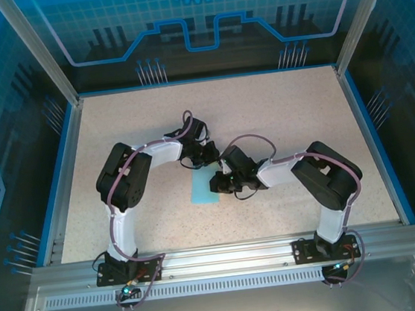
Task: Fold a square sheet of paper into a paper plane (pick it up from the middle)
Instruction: First fold in half a square sheet of paper at the center of the table.
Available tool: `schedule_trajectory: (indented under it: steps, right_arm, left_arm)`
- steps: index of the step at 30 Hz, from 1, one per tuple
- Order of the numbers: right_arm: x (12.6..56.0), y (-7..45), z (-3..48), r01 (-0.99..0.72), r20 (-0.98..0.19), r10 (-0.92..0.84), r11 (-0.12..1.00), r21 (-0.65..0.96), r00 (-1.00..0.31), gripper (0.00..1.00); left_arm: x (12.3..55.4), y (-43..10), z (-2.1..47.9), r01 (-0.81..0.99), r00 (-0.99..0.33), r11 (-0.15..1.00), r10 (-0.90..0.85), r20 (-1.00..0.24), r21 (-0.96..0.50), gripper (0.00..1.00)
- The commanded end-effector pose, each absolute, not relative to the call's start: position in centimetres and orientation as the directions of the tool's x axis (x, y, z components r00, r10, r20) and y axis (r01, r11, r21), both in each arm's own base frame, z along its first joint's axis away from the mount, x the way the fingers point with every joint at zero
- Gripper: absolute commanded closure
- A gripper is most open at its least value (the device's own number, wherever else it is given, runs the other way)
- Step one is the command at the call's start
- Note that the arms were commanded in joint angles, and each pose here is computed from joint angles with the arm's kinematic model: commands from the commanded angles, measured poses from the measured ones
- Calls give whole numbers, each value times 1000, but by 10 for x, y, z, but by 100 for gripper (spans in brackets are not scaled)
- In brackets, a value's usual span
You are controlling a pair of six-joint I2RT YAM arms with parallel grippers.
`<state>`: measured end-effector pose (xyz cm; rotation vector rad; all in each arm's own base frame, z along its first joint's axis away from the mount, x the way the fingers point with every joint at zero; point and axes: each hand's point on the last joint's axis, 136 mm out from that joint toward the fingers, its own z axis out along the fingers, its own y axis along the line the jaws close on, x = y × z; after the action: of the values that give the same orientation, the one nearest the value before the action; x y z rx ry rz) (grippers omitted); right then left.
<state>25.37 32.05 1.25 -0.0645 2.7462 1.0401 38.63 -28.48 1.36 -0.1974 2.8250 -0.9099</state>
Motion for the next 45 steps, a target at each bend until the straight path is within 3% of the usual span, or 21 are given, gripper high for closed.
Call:
schedule_trajectory:
  steps: [1, 21, 28, 33, 36, 45]
  right_arm:
    - [196, 306, -13, -76, -40, -65, 796, 601, -997, 89]
    - [171, 286, -13, -67, -8, -77, 802, 594, -997, 89]
    - [215, 288, 55, -123, -187, 10, 716, 687, -982, 87]
    - [249, 259, 81, -115, -280, 110, 727, 677, -954, 85]
    - [266, 242, 88, -101, -303, 147, 736, 670, -942, 84]
    - [307, 263, 92, -149, -289, 89, 692, 706, -953, 84]
  left_arm:
    - [382, -266, -19, -120, -976, 866, -193, -103, -486, 93]
    - [388, -267, -9, -105, -973, 857, -192, -124, -505, 94]
    - [395, -289, 49, -18, -972, 785, -158, -172, -619, 87]
    - [397, -293, 98, 25, -956, 740, -180, -234, -672, 76]
    - [389, -288, 106, 9, -948, 729, -212, -238, -684, 74]
    - [330, -274, 80, -96, -953, 704, -269, -140, -704, 87]
